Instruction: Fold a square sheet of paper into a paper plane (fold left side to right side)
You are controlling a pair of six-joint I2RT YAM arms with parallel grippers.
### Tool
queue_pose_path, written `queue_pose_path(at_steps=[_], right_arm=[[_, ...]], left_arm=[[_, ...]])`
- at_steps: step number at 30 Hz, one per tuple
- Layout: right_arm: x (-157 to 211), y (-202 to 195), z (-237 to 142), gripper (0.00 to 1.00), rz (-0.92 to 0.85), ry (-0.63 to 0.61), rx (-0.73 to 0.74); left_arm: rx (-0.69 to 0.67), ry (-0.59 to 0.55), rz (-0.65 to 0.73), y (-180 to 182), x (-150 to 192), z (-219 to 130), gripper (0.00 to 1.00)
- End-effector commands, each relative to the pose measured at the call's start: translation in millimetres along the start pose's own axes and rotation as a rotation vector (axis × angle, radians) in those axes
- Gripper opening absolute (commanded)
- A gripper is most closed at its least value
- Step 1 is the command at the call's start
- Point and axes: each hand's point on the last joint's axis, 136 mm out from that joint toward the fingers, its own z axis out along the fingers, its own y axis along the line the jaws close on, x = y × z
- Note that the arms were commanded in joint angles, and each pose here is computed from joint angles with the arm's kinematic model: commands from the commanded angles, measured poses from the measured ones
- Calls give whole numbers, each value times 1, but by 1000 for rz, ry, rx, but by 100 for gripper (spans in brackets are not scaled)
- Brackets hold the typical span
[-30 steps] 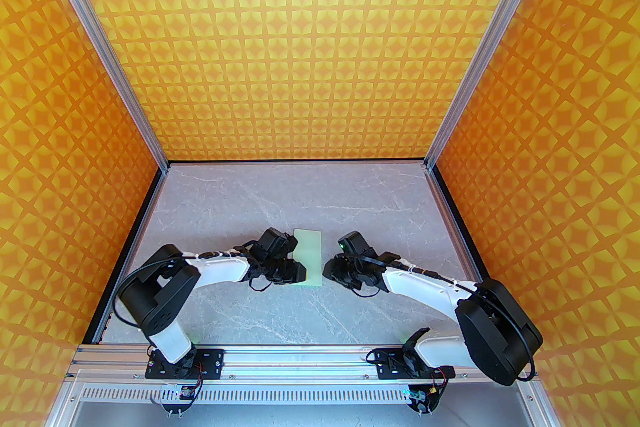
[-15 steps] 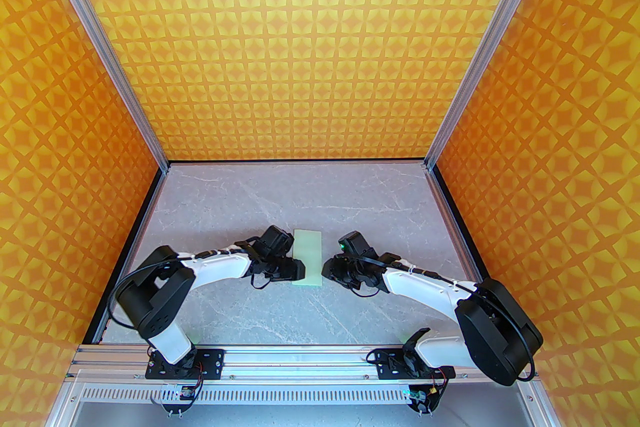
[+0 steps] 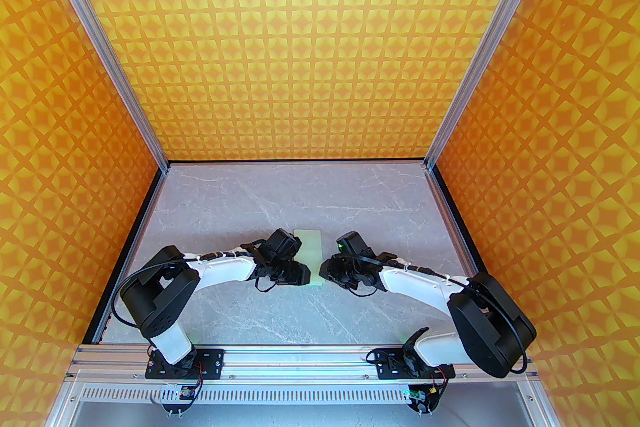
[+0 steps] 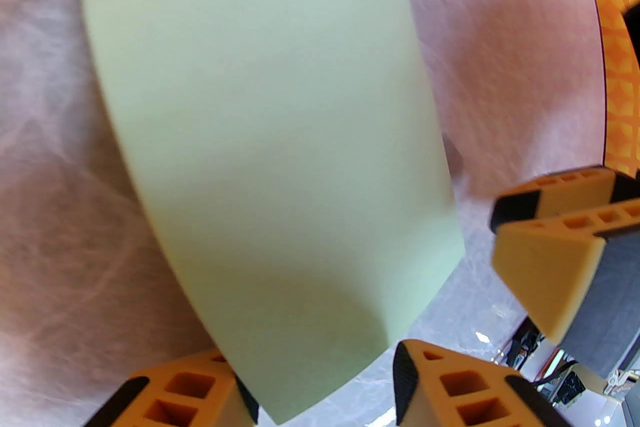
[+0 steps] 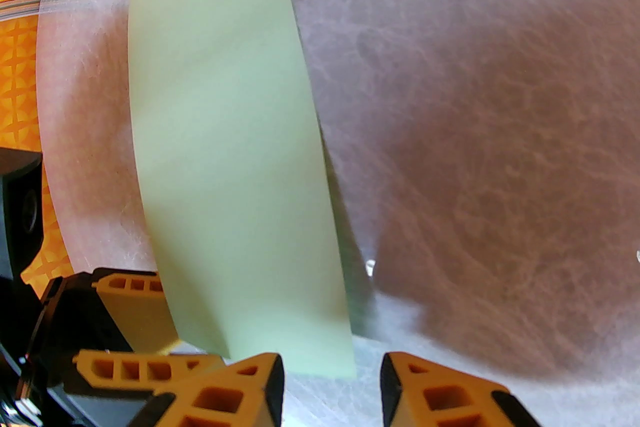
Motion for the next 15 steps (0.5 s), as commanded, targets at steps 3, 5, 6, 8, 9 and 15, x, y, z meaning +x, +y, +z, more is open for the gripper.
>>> queue_pose_path(at_steps=[3,5,6,8,9,15], right_arm=[[1,3,6,38,19,19,-25],[3,3,10,38,30,31,-36],[3,4,11,38,38,33,-44],[4,5,14,38,60,35,-68],[5,6,16,38,68,39,-76],[5,11,18,39,84,47,-115]], left_arm=[[30,3,11,-10,-2,-1,48],[30,2,12,-10,-2,-3,49],[26,3,11,-9,-1,-4,49],[25,3,13,-8,0,-3,49],[23,3,10,-8,-1,-2,49],[19,9,8,-6,0,0,48]])
